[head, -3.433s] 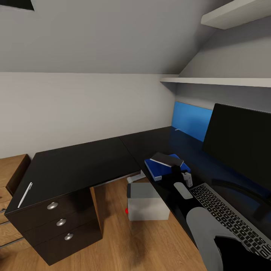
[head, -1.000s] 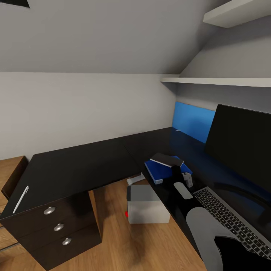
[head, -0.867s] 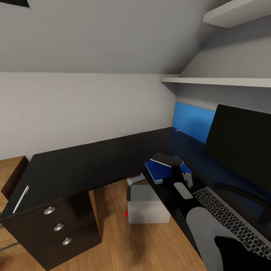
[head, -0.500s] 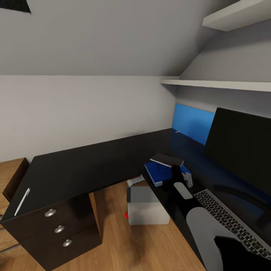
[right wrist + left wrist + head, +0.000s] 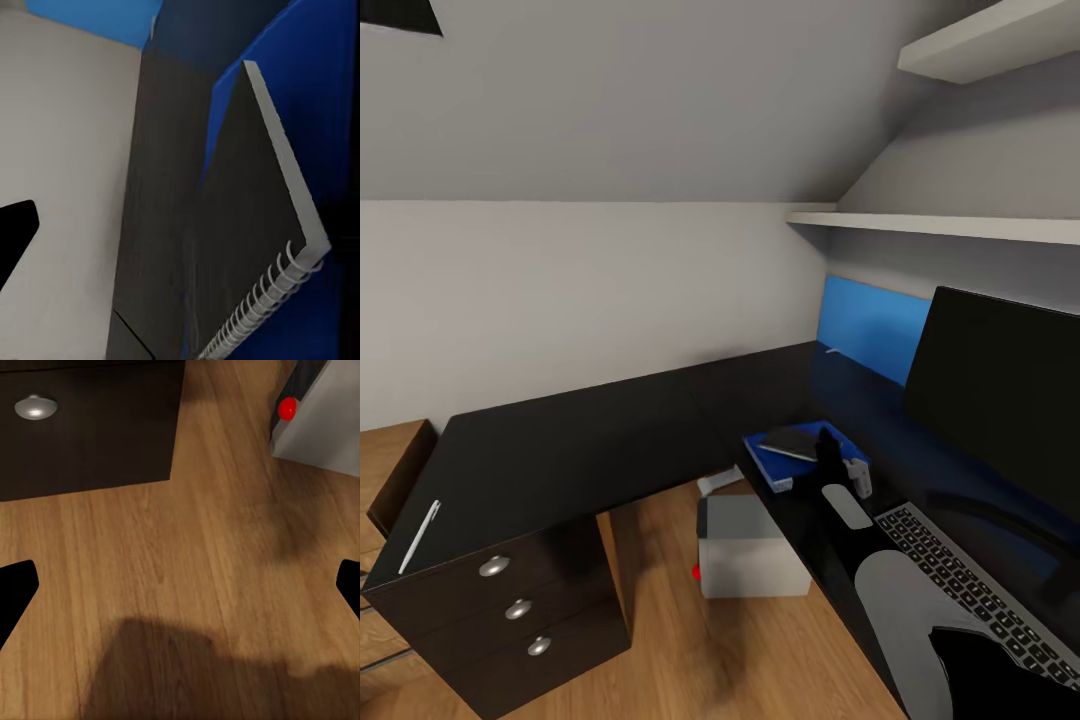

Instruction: In the bedroom, organize the workspace by keeping the computer under the desk, ensuring the monitor is on the desk, placing the keyboard on the desk next to the monitor, placing the mouse on the desk next to the keyboard, moving the folder from the swivel chair onto the desk next to the mouse, stacking the notebook on top of the folder with the pen on top of the notebook, and positioning the swivel chair next to the desk.

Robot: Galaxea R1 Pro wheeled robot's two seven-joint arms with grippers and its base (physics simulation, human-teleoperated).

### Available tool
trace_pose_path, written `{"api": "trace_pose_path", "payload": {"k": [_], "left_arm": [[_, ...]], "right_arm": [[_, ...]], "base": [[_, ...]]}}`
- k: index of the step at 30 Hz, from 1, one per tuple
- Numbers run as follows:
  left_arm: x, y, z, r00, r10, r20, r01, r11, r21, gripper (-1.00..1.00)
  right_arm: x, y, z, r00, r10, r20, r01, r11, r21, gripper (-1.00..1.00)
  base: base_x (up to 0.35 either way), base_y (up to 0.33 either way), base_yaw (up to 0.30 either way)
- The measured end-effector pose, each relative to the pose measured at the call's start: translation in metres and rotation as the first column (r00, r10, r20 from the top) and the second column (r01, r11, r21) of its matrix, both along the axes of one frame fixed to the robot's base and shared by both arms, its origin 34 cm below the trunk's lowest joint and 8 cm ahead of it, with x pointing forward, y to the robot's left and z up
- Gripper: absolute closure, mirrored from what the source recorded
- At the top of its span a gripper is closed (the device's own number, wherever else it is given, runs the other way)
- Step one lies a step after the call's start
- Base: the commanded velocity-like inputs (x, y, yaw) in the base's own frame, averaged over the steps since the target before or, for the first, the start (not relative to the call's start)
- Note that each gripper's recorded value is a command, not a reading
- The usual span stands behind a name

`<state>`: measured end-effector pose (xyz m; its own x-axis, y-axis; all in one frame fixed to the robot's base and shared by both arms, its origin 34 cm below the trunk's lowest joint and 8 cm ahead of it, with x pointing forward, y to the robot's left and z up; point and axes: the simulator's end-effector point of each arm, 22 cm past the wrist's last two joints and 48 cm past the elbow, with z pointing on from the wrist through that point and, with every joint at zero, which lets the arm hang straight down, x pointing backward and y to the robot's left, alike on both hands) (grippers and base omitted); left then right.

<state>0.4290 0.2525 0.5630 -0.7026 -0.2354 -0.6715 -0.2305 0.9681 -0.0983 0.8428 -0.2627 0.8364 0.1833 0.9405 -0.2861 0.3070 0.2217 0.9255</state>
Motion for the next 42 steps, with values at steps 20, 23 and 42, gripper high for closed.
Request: {"api": "trace_pose_path", "payload": {"k": [20,23,42], "left_arm": [[0.0,0.0,0.0,1.0,0.001,0.0,-0.001,1.0,0.0,-1.0],[0.0,0.0,0.0,1.0,0.001,0.0,-0.001,1.0,0.0,-1.0],[-0.004,0.003,0.018,1.0,0.006,-0.015,-0.006,1.0,0.005,-1.0]], "right_arm": [[0.0,0.0,0.001,1.0,0.0,0.001,0.0,1.0,-0.001,-1.0],[0.0,0.0,0.001,1.0,0.0,0.002,0.0,1.0,-0.001,-1.0],[0.005,0.023,0.042,0.996,0.034,0.076,-0.034,0.999,0.006,-1.0]], "base": [[-0.088,0.0,0.0],[-0.004,0.0,0.0],[0.0,0.0,0.098]]}}
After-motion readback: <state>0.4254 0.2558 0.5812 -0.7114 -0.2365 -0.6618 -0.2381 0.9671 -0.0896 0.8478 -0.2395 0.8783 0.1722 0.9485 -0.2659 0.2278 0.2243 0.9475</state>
